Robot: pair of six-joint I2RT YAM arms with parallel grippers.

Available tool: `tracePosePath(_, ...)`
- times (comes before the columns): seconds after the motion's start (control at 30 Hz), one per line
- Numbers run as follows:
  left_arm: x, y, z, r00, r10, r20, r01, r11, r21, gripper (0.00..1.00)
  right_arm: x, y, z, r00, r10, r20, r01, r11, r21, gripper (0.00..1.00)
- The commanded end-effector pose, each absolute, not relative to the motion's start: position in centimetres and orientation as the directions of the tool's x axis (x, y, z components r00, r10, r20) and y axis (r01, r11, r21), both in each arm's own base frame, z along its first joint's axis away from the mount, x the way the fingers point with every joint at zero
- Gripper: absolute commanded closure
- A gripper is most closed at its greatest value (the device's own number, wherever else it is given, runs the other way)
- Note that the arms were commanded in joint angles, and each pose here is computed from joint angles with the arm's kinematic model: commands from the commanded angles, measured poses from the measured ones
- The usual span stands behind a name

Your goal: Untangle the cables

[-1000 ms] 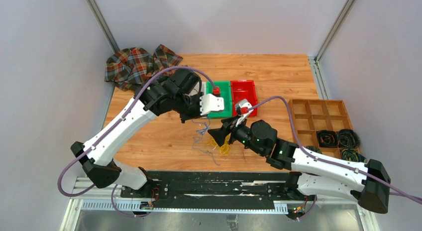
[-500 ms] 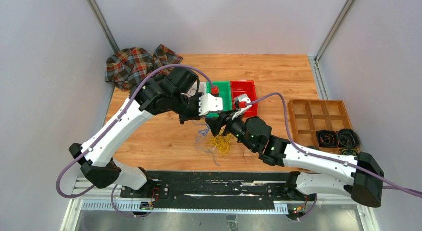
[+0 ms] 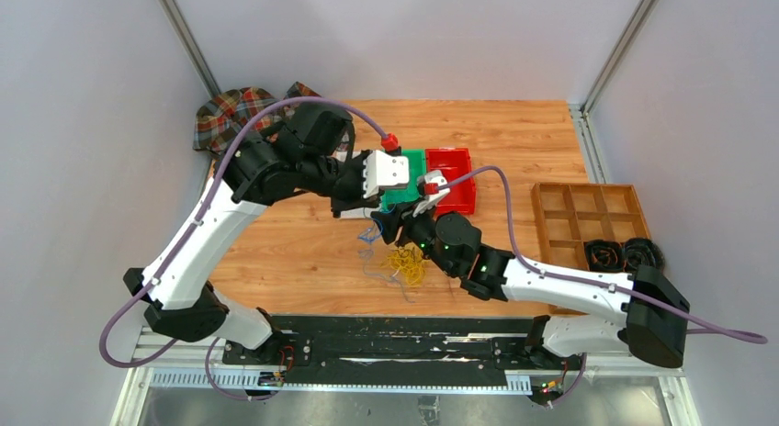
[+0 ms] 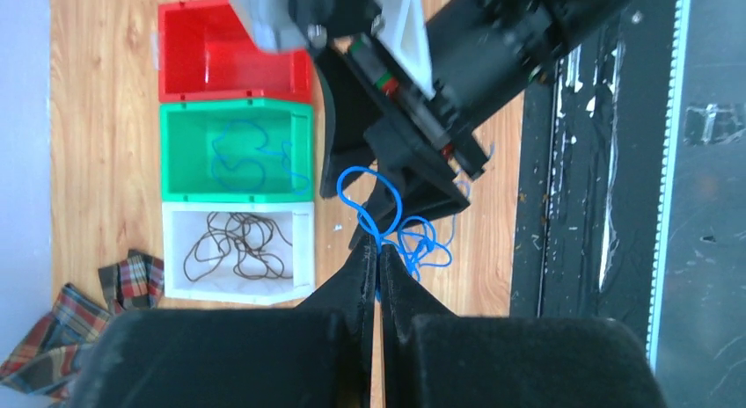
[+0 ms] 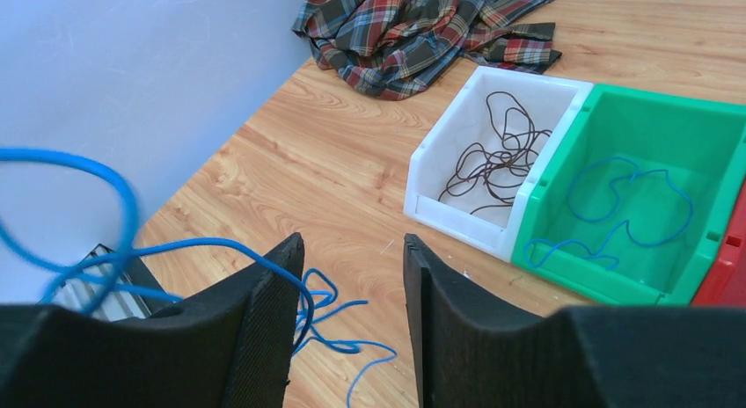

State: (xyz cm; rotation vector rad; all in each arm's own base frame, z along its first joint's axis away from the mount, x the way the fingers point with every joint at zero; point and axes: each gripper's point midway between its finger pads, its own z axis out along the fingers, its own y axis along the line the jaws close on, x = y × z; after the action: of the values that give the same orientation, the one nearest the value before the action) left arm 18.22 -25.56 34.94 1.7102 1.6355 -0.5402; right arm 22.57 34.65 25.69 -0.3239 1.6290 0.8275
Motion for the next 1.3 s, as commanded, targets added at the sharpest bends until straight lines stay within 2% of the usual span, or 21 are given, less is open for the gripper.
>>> tracePosePath(0.0,16.7,-26.5,37.3,0.112,0.626,-0.772,0.987,0.018,0.158,1.00,22.9,35.9,27.2,-0.230,0.285,-0.931,-0.621,0.693,0.366,0.56)
tracePosePath(0.17,17.1,-26.7,40.3,0.162,0.572,-0.804,0.974,0.037,0.223,1.00,23.0,35.9,24.3,-0.277,0.276,-0.920,-0.589,0.708,0.389,0.60)
tracePosePath(0.4,19.2,-26.6,46.0,0.249,0.510,-0.823,0.919,0.145,0.368,0.99,22.7,35.1,20.4,-0.334,0.249,-0.909,-0.551,0.731,0.403,0.63)
tracePosePath(0.7,22.2,-24.1,51.7,0.401,0.522,-0.753,0.748,0.287,0.598,1.00,21.7,33.6,16.5,-0.414,0.221,-0.883,-0.502,0.754,0.424,0.72)
tracePosePath(0.83,23.2,-22.8,55.2,0.468,0.502,-0.727,0.635,0.382,0.672,0.99,21.2,32.8,14.4,-0.453,0.205,-0.868,-0.475,0.768,0.430,0.80)
tracePosePath(0.93,23.9,-21.7,57.7,0.508,0.496,-0.704,0.539,0.455,0.709,1.00,21.1,32.1,13.1,-0.477,0.194,-0.857,-0.445,0.788,0.425,0.98)
tracePosePath(1.1,25.1,-19.3,62.1,0.550,0.515,-0.658,0.352,0.571,0.742,0.99,20.8,31.3,11.7,-0.497,0.186,-0.847,-0.419,0.804,0.422,0.99)
tracePosePath(1.27,25.9,-15.9,67.0,0.570,0.548,-0.612,0.097,0.695,0.712,0.99,21.1,30.2,10.7,-0.498,0.191,-0.846,-0.372,0.834,0.407,0.99)
